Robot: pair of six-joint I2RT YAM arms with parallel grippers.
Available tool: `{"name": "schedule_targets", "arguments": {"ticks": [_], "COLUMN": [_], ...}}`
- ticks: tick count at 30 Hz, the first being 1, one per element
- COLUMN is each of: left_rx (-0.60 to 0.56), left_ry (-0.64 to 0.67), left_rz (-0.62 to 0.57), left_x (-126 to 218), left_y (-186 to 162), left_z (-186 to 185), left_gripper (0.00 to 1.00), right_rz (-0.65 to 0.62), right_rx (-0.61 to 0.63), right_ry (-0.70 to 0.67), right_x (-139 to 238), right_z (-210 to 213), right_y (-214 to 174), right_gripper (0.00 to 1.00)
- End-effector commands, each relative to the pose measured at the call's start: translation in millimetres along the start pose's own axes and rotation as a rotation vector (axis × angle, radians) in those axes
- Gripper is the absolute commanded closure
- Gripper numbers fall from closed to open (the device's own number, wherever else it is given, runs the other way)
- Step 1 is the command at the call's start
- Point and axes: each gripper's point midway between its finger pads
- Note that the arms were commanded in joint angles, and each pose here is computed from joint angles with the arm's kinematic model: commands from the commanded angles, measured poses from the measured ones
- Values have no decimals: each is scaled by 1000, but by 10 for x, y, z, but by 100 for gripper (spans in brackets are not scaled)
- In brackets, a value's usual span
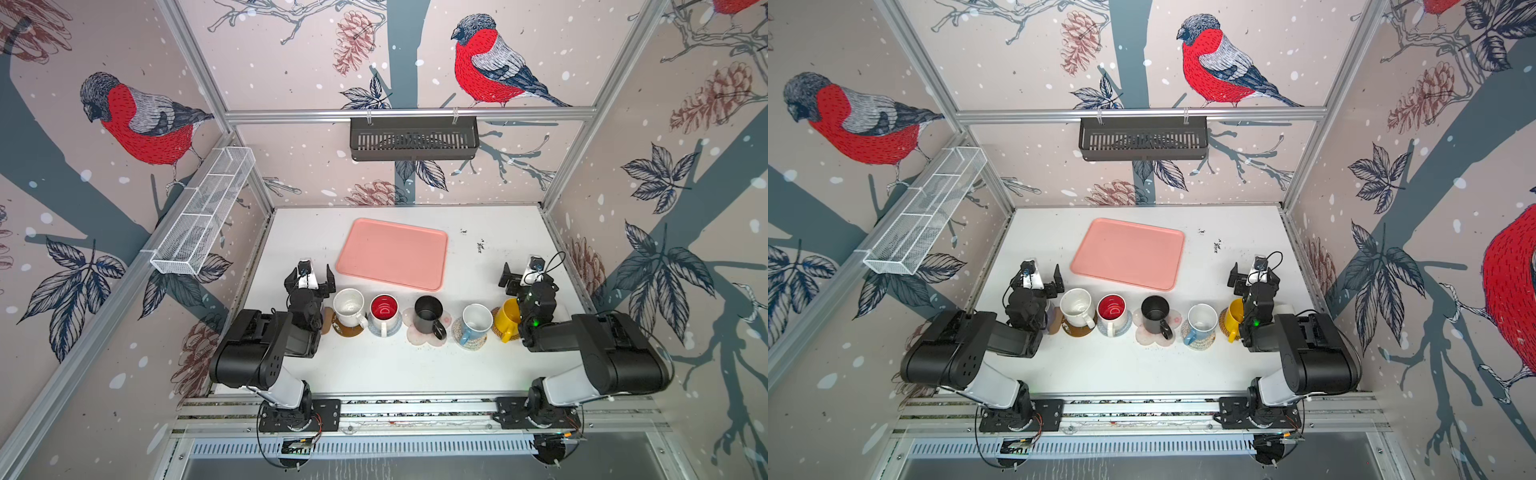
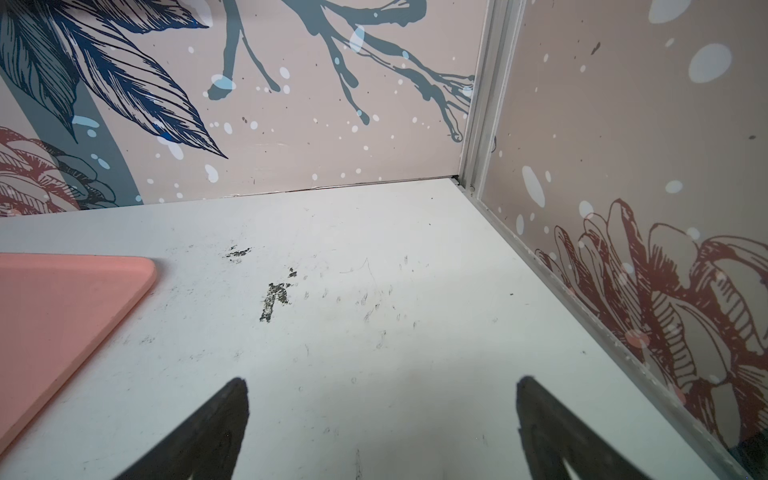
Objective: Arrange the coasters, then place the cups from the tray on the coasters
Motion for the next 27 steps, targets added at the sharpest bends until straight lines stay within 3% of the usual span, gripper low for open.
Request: {"name": "schedule_targets", "arguments": {"ticks": [1, 19, 27], "left_rx": [2, 2, 29], "left_ry": [16, 18, 25], "left_rz": [-8, -12, -92], "left_x": [-8, 3, 212], "left_y": [23, 25, 111], "left_z": [29, 37, 101], "left_gripper": [3, 2, 2], "right_rz": [0, -1, -29], "right_rx": [-12, -13, -44], "right_ry": [-6, -7, -65], "right_x": [-8, -5, 104], "right_z": [-12, -14, -129], "right_y": [4, 5, 16], "right_gripper": [1, 1, 1]}}
Point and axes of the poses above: each gripper's point midway between its finger pads, its own x axis back along the fingers, its own z axis along the line the jaws close on, y = z × x, and after that the axes turned 12 degrees about x, right-handed
